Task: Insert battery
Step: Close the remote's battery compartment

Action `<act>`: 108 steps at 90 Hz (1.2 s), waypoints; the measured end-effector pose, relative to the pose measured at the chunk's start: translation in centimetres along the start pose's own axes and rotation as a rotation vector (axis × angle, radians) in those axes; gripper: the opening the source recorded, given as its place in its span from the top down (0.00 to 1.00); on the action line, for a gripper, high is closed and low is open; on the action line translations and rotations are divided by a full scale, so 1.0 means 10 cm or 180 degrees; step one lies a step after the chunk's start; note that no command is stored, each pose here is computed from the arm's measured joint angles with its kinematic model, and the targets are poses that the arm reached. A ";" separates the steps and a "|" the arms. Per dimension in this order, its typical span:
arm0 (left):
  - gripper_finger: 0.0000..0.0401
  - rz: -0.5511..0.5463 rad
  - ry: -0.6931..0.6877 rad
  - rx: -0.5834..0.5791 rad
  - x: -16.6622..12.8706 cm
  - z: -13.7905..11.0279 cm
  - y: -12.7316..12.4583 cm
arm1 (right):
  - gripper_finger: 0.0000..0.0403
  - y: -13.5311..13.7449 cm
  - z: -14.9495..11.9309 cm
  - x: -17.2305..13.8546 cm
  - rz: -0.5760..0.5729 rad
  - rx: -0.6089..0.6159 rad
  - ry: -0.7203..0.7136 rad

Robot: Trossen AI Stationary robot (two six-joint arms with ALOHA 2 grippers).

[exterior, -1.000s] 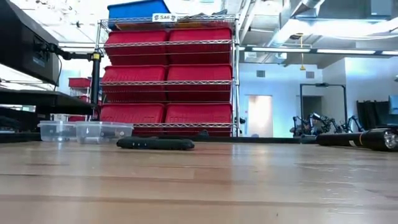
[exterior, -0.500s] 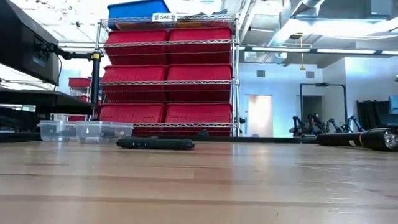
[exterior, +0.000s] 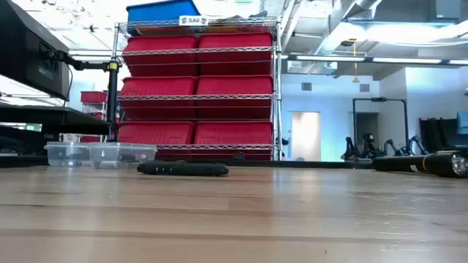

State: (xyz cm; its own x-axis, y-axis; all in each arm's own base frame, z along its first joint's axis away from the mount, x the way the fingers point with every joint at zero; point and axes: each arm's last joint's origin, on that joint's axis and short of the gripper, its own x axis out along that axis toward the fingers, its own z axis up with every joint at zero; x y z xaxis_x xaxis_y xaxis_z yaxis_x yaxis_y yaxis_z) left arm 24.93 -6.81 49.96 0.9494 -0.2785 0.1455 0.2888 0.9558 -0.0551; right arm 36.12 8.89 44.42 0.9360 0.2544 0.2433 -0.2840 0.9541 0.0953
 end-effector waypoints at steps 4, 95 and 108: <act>0.98 0.0045 0.0130 -0.0058 0.00 -0.04 0.02 | 0.84 -0.01 0.00 -0.04 -0.0132 0.0003 0.0154; 0.99 0.0288 0.1973 -0.0508 0.27 -0.85 0.27 | 0.59 -0.13 -0.58 -0.14 -0.0529 0.0597 0.1857; 0.99 0.0296 0.1987 -0.0518 0.27 -0.86 0.27 | 0.62 -0.17 -0.55 -0.14 -0.0545 0.0599 0.1802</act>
State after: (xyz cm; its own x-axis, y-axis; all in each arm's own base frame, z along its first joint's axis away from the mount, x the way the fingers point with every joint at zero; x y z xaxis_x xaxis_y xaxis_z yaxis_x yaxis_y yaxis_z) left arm 29.34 -5.78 41.74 0.8505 -0.2446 -0.4656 0.1705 0.9657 -0.1960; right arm 36.40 7.80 38.61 0.9220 0.1938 -0.3353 -0.1034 0.9576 0.2689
